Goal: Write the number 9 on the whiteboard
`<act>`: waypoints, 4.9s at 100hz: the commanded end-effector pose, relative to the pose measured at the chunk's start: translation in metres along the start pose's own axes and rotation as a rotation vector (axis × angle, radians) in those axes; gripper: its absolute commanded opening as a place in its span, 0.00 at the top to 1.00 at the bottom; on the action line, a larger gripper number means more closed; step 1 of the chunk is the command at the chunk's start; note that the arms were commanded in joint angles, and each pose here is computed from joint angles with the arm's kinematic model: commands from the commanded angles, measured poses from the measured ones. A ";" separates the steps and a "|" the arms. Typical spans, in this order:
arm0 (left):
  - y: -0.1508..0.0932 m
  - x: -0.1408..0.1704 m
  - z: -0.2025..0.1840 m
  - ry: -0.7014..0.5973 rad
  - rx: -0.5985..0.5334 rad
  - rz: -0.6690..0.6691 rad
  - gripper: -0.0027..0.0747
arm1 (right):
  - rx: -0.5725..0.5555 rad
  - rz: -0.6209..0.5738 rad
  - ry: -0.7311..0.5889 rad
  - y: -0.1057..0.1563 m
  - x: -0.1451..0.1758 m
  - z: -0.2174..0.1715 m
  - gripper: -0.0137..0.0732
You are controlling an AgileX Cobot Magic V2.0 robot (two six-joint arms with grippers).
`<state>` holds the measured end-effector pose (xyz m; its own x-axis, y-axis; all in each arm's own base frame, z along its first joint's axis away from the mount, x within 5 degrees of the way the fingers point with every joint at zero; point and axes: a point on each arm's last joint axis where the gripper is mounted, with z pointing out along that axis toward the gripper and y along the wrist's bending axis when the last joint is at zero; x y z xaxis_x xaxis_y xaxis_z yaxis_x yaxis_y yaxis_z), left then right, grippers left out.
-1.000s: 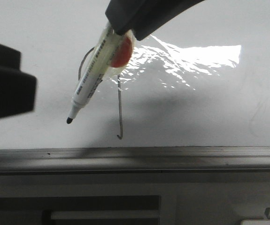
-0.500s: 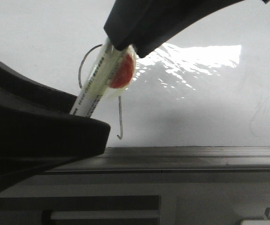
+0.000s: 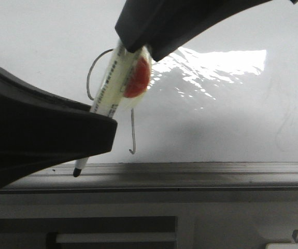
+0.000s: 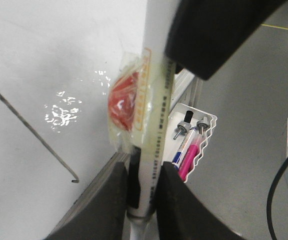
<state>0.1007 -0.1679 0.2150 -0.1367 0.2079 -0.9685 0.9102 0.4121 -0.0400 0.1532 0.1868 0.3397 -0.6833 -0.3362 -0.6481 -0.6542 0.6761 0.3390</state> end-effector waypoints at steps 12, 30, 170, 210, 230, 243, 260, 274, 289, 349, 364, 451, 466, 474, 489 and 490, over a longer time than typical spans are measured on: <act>0.000 -0.018 0.001 -0.122 -0.001 -0.068 0.99 | -0.029 0.009 -0.088 0.006 -0.011 -0.014 0.39; 0.013 -0.021 -0.001 -0.167 -0.126 -0.278 0.99 | -0.029 0.009 -0.084 0.006 -0.010 -0.014 0.35; 0.034 -0.008 -0.006 -0.148 -0.371 -0.706 0.41 | -0.021 0.000 -0.033 0.006 -0.006 -0.014 0.52; 0.027 -0.029 -0.035 -0.261 -0.318 -0.631 0.47 | 0.050 -0.118 -0.231 0.001 0.003 -0.049 0.92; 0.021 -0.029 -0.063 -0.354 -0.290 -0.583 0.90 | 0.068 -0.167 -0.412 -0.008 0.037 -0.071 0.92; 0.017 -0.021 -0.081 -0.399 -0.284 -0.514 0.99 | 0.048 -0.181 -0.623 -0.014 0.066 -0.089 0.92; 0.012 -0.003 -0.097 -0.414 -0.272 -0.490 0.99 | 0.044 -0.225 -0.808 -0.027 0.114 -0.100 0.92; 0.008 0.017 -0.101 -0.351 -0.261 -0.501 0.99 | 0.037 -0.228 -0.815 -0.039 0.154 -0.095 0.92; 0.006 0.033 -0.102 -0.281 -0.259 -0.510 0.99 | 0.031 -0.233 -0.795 -0.046 0.181 -0.091 0.92; 0.006 0.038 -0.101 -0.268 -0.264 -0.511 0.99 | 0.023 -0.239 -0.815 -0.047 0.191 -0.095 0.92; 0.006 0.039 -0.101 -0.261 -0.263 -0.512 0.99 | 0.023 -0.239 -0.815 -0.047 0.191 -0.095 0.92; 0.014 0.033 -0.132 -0.385 -0.550 -0.093 0.99 | 0.023 -0.239 -0.815 -0.047 0.191 -0.095 0.92; 0.021 0.039 -0.141 -0.367 -0.720 -0.107 0.99 | 0.023 -0.239 -0.815 -0.047 0.191 -0.095 0.92; 0.023 0.041 -0.146 -0.364 -0.810 -0.115 0.99 | 0.023 -0.239 -0.815 -0.047 0.191 -0.095 0.92; 0.025 0.047 -0.153 -0.345 -0.933 -0.136 0.99 | 0.023 -0.239 -0.815 -0.047 0.191 -0.095 0.92; 0.025 0.047 -0.153 -0.343 -0.938 -0.137 0.99 | 0.023 -0.239 -0.815 -0.047 0.191 -0.095 0.92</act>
<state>0.0572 -0.0144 0.2098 0.0147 -0.1009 -0.9948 0.2472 0.9644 -0.0942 0.0241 0.0313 0.2499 -0.1555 0.0337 -0.9873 -0.7363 0.6623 0.1386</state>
